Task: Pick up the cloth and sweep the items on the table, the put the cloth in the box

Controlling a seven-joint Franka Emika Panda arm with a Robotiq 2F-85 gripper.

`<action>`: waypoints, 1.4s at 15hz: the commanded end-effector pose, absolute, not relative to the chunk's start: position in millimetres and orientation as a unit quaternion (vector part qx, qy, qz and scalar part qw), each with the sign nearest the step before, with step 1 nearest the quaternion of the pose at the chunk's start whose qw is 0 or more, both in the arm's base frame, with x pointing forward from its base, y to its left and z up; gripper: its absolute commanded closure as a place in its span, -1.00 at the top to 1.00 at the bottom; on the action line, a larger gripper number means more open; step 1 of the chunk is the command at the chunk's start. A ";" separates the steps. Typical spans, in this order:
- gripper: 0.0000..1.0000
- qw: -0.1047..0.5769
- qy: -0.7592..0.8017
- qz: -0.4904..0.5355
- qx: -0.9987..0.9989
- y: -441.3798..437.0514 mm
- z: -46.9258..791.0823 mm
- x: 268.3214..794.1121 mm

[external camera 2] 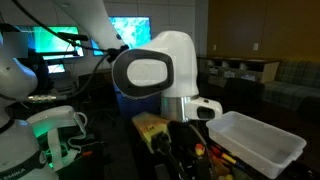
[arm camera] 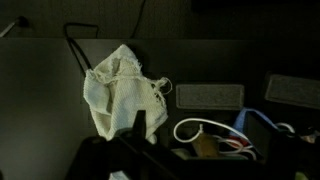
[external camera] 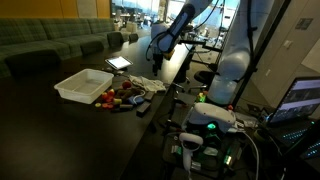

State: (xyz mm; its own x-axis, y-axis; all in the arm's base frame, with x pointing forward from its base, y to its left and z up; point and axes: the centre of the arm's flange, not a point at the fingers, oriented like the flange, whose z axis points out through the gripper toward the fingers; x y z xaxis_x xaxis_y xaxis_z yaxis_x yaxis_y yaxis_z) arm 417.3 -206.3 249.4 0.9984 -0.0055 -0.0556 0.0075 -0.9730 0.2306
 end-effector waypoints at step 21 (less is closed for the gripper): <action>1.00 -0.005 -0.017 -0.078 0.997 -383.8 53.0 510.8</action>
